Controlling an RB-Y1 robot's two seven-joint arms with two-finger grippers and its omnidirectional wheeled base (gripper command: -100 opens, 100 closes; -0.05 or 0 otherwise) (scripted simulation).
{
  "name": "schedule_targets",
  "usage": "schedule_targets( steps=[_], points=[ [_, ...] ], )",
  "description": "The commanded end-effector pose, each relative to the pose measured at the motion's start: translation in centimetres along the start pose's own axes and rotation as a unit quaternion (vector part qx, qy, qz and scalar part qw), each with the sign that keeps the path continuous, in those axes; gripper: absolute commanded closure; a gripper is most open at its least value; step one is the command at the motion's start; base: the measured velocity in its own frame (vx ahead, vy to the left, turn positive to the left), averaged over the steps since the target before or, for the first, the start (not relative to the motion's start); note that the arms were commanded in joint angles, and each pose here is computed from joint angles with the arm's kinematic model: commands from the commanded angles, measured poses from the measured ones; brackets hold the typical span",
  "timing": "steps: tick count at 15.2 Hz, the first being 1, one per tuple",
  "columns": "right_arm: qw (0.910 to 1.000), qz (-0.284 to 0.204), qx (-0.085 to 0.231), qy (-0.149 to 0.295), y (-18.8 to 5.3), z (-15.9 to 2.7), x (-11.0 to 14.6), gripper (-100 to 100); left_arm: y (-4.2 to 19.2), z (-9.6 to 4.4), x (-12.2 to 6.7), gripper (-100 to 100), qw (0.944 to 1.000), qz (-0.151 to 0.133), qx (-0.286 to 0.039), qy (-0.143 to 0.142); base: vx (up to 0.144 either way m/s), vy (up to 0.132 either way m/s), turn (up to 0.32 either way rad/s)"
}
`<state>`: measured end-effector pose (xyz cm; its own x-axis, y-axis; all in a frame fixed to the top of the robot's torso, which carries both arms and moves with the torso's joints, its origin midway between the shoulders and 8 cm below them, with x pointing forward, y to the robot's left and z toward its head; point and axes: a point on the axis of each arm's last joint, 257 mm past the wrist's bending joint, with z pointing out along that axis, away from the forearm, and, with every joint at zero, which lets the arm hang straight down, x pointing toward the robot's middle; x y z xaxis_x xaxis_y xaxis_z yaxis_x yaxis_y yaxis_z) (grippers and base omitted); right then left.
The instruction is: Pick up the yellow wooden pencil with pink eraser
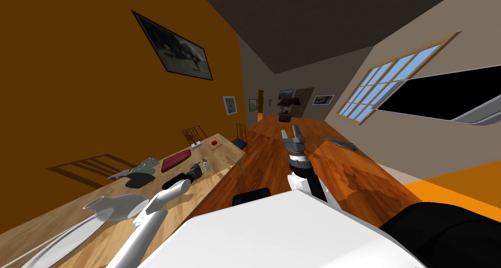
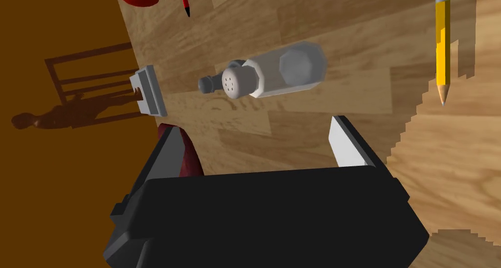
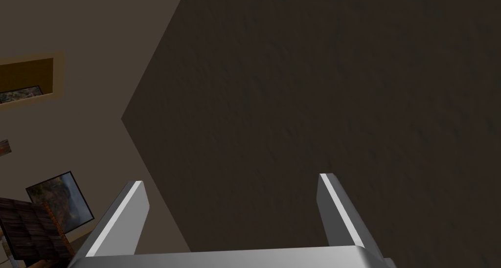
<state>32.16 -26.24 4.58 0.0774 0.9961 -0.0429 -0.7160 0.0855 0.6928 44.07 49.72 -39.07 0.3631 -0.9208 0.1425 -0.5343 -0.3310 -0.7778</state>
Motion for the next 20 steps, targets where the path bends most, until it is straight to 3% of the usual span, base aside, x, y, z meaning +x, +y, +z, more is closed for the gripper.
schedule_targets(
  steps=[1,2,3,5,6,8,9,11,12,14,15,17,18,20],
  points=[
    [1.0,0.0,0.0,0.0,0.0,0.0,0.0,0,1.6,0.5,-0.8,-100,0.9993,-0.019,-0.032,-0.009,-0.023,0.04,-0.092],
    [1.0,0.0,0.0,0.0,0.0,0.0,0.0,0,1.8,0.4,-0.9,-100,0.9991,-0.019,-0.036,-0.009,-0.014,0.032,-0.035],
    [1.0,0.0,0.0,0.0,0.0,0.0,0.0,0,2.1,0.8,-1.3,-100,0.9977,-0.042,-0.052,-0.013,-0.017,0.029,-0.084],
    [1.0,0.0,0.0,0.0,0.0,0.0,0.0,0,3.2,0.8,-1.6,-100,0.9965,-0.043,-0.07,-0.017,-0.02,0.031,-0.062],
    [1.0,0.0,0.0,0.0,0.0,0.0,0.0,0,3.4,1.0,-1.8,-100,0.994,-0.066,-0.085,-0.019,-0.015,0.031,-0.069],
    [1.0,0.0,0.0,0.0,0.0,0.0,0.0,0,4.5,1.0,-2.2,-100,0.9921,-0.068,-0.102,-0.024,-0.016,0.029,-0.068],
    [1.0,0.0,0.0,0.0,0.0,0.0,0.0,0,5.1,1.2,-2.6,-100,0.9881,-0.093,-0.12,-0.028,-0.011,0.03,-0.093],
    [1.0,0.0,0.0,0.0,0.0,0.0,0.0,0,5.8,1.0,-2.6,-100,0.9862,-0.093,-0.134,-0.029,-0.014,0.034,-0.06],
    [1.0,0.0,0.0,0.0,0.0,0.0,0.0,0,6.3,1.2,-2.8,-100,0.9813,-0.117,-0.149,-0.033,-0.018,0.032,-0.071],
    [1.0,0.0,0.0,0.0,0.0,0.0,0.0,0,7.1,1.0,-2.8,-100,0.9789,-0.117,-0.164,-0.034,-0.014,0.03,-0.063],
    [1.0,0.0,0.0,0.0,0.0,0.0,0.0,0,7.7,1.1,-2.9,-100,0.9727,-0.141,-0.181,-0.036,-0.008,0.029,-0.075],
    [1.0,0.0,0.0,0.0,0.0,0.0,0.0,0,8.2,0.8,-2.8,-100,0.9705,-0.141,-0.192,-0.037,-0.007,0.026,-0.062],
    [1.0,0.0,0.0,0.0,0.0,0.0,0.0,0,8.9,0.8,-2.8,-100,0.9628,-0.164,-0.211,-0.039,-0.009,0.025,-0.065],
    [1.0,0.0,0.0,0.0,0.0,0.0,0.0,0,9.3,0.6,-2.7,-100,0.961,-0.164,-0.219,-0.039,-0.008,0.024,-0.059]
  ],
)
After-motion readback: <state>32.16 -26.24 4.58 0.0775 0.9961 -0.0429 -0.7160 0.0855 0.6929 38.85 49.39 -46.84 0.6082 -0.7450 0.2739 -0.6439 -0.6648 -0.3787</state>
